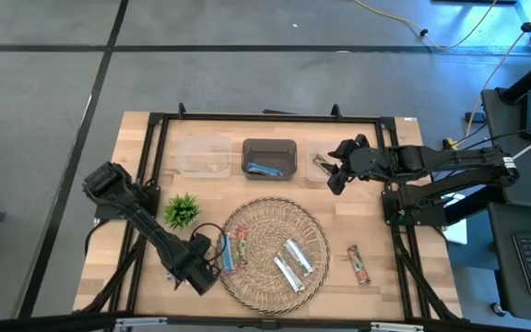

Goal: Pick and place Granola Bars by type
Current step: Put the yellow granola bar into the left transparent bin

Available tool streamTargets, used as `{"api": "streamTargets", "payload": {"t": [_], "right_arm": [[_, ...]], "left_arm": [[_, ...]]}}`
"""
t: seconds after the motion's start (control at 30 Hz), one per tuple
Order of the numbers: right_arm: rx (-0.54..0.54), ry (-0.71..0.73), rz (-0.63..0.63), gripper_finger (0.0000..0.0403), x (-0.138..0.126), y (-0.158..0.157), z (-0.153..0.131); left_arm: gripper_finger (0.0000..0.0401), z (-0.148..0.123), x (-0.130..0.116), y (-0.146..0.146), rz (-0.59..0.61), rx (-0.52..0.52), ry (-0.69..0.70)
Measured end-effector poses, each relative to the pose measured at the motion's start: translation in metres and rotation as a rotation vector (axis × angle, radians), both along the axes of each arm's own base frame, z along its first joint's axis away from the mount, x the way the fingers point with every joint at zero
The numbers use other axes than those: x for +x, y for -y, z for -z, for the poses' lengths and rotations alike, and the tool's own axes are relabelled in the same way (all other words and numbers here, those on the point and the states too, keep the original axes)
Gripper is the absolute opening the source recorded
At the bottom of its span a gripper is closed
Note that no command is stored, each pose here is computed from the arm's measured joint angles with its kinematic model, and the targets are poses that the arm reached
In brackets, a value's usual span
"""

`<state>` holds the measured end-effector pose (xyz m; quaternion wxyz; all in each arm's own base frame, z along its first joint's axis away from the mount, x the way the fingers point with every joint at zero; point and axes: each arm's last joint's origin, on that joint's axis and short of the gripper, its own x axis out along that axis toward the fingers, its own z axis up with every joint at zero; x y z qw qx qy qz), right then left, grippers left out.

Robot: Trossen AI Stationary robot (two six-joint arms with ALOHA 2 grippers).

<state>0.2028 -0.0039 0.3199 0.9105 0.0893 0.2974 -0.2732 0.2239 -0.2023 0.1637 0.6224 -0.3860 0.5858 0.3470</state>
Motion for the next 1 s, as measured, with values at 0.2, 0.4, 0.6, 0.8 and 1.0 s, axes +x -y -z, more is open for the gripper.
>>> {"api": "streamTargets", "payload": {"t": [0.2, 0.4, 0.6, 0.8, 1.0], "right_arm": [[-0.007, -0.005, -0.006, 0.0194, 0.0, 0.0, 0.0], [-0.018, -0.011, -0.014, 0.0194, 0.0, 0.0, 0.0], [-0.027, -0.011, -0.006, 0.0194, 0.0, 0.0, 0.0], [-0.021, -0.008, -0.003, 0.0194, 0.0, 0.0, 0.0], [-0.02, -0.002, -0.003, 0.0194, 0.0, 0.0, 0.0]], "left_arm": [[0.0058, -0.049, -0.005, -0.017, 0.049, 0.042, 0.256], [0.0055, -0.104, -0.01, -0.062, 0.125, 0.264, 0.551], [0.0055, -0.14, -0.017, -0.125, 0.216, 0.549, 0.579], [0.0054, -0.148, -0.029, -0.184, 0.278, 0.621, 0.392], [0.0055, -0.144, -0.031, -0.231, 0.229, 0.661, 0.217]]}}
